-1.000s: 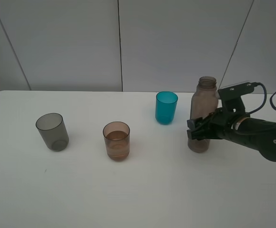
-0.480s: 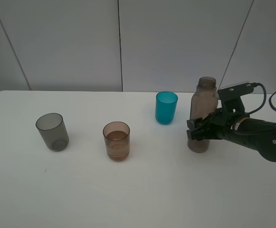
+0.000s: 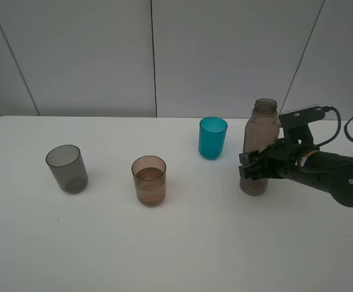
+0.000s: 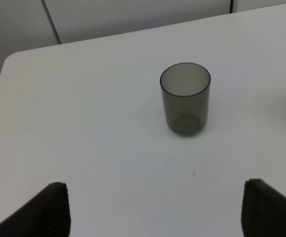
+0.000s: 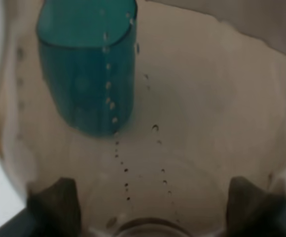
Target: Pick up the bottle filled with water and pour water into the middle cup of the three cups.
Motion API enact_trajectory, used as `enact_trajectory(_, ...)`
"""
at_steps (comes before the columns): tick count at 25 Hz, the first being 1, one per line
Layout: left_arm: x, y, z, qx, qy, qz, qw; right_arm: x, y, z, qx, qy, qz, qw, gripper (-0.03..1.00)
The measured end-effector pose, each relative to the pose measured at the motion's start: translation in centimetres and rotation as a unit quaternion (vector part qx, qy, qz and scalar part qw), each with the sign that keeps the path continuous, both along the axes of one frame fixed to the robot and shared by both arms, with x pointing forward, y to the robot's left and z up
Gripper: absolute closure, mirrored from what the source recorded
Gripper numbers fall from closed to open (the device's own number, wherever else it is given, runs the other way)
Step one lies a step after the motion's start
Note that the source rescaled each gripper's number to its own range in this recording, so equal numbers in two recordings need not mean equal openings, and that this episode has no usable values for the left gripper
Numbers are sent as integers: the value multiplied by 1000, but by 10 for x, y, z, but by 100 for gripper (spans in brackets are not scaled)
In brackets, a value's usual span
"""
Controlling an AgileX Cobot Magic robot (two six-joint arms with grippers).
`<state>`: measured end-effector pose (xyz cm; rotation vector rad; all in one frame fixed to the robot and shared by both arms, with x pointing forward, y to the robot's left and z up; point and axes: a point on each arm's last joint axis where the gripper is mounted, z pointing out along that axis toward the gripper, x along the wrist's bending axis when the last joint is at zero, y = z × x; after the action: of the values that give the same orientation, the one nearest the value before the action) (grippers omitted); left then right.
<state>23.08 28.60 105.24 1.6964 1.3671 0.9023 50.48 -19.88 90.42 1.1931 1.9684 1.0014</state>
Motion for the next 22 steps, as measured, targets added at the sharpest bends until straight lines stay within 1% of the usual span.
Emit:
enact_trajectory(11,0,0,0,0,0,0,1000,0,0,0,1,0,-1,1000,97)
enact_trajectory(12,0,0,0,0,0,0,1000,0,0,0,1,0,-1,1000,94)
enact_trajectory(13,0,0,0,0,0,0,1000,0,0,0,1,2,-1,1000,87)
enact_trajectory(15,0,0,0,0,0,0,1000,-1,0,-1,-1,8,-1,1000,61)
enact_trajectory(16,0,0,0,0,0,0,1000,-1,0,-1,-1,9,-1,1000,45)
enact_trajectory(17,0,0,0,0,0,0,1000,-1,0,-1,-1,9,-1,1000,32)
enact_trajectory(19,0,0,0,0,0,0,1000,-1,0,-2,-2,11,-1,1000,18)
enact_trajectory(21,0,0,0,0,0,0,1000,-1,0,-2,-2,11,-1,1000,12)
enact_trajectory(22,0,0,0,0,0,0,1000,-1,0,-2,-2,11,-1,1000,11)
